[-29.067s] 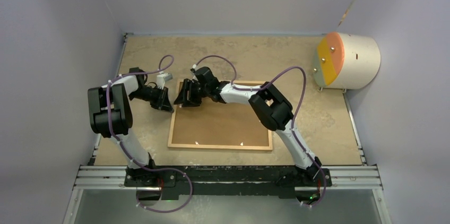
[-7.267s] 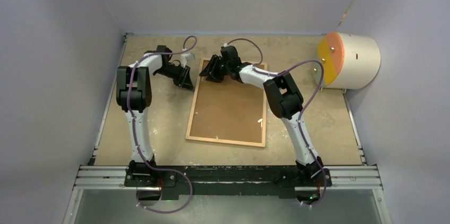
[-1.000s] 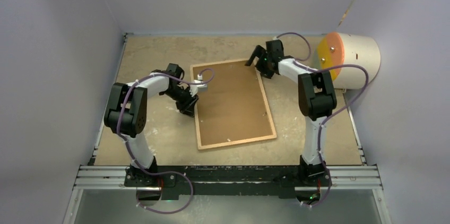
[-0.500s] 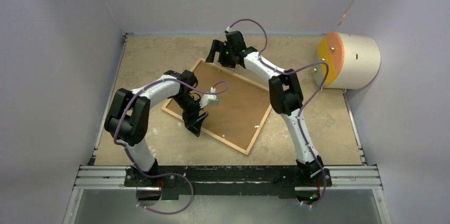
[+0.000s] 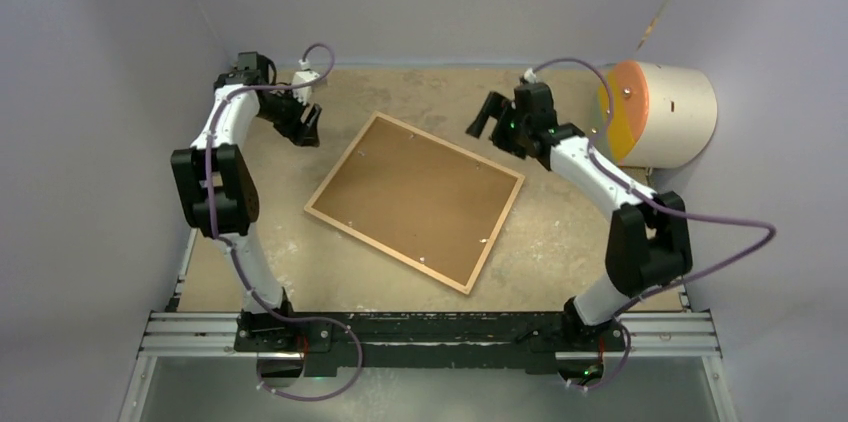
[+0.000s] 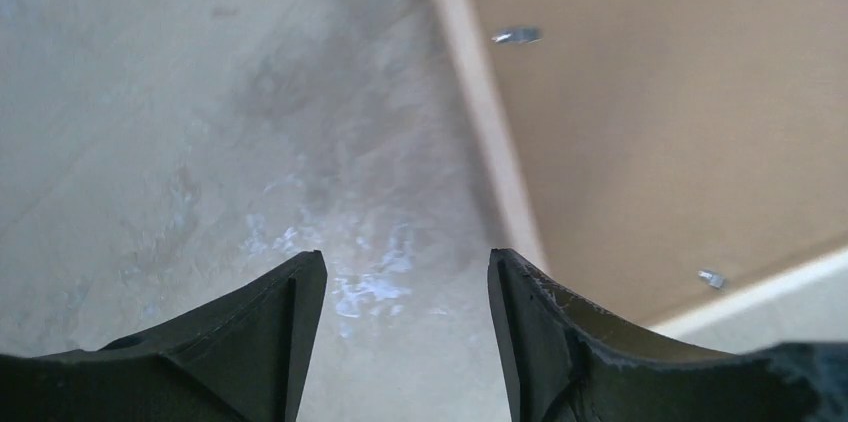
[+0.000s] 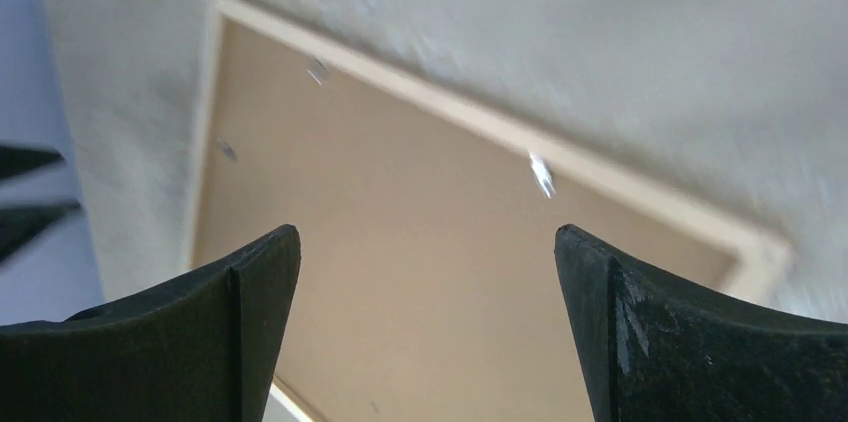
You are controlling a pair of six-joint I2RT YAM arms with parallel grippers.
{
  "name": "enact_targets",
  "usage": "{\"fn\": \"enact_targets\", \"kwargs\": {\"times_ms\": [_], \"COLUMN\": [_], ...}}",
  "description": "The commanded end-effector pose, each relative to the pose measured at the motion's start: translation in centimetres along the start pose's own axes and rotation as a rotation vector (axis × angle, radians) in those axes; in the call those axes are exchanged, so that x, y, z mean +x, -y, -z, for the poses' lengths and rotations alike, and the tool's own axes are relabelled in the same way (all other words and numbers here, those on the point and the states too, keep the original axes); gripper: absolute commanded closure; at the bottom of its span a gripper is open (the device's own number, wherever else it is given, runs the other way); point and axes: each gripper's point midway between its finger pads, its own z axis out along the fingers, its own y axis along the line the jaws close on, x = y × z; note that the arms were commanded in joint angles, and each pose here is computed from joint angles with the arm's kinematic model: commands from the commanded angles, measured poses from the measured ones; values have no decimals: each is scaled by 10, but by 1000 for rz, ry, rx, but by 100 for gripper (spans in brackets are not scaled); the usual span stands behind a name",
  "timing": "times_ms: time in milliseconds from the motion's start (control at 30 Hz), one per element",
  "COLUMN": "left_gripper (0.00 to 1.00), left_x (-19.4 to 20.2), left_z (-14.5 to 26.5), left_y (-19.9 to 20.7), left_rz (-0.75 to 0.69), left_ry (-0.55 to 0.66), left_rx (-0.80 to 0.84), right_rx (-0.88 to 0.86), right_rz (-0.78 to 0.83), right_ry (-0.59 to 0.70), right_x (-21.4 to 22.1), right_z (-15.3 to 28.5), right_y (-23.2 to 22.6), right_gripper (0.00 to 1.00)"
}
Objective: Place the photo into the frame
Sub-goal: Adjust the photo frame at the center of the board.
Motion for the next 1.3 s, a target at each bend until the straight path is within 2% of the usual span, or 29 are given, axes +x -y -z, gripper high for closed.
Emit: {"fn": "enact_targets", "kwargs": {"times_ms": [0, 233, 333, 467, 667, 933, 1033, 1133, 1200, 1267], "left_gripper": [39, 54, 59, 60, 59, 59, 58, 58, 57, 56], "left_x": [31, 81, 93, 108, 133, 140, 140, 129, 114, 103], "left_z": [-29, -58, -62, -64, -65, -49, -43, -37, -32, -32], "left_y": [-34, -32, -10, 26, 92, 172, 166, 143, 124, 116], "left_rz": [142, 177, 197, 185, 116, -7, -19, 47, 141, 209], "left_ry": [-44, -128, -130, -150, -243, -272, -260, -200, -131, -74], "left_rx": [-28, -47, 12, 88, 250, 452, 413, 378, 372, 394], "right_rx": [79, 132, 120, 65, -30, 75, 155, 185, 160, 54], "right_rz": [-79, -150, -171, -195, -213, -147, -114, -90, -77, -82], "right_ry": [-140, -200, -221, -272, -333, -270, -218, -118, -11, 24], "right_x": [76, 126, 139, 154, 147, 104, 89, 61, 35, 27], "right_z": [31, 78, 79, 63, 31, 18, 24, 37, 45, 47], "right_y": [54, 100, 106, 105, 96, 99, 108, 104, 93, 66], "right_gripper": [1, 1, 1, 1, 1, 1, 1, 2, 4, 8]}}
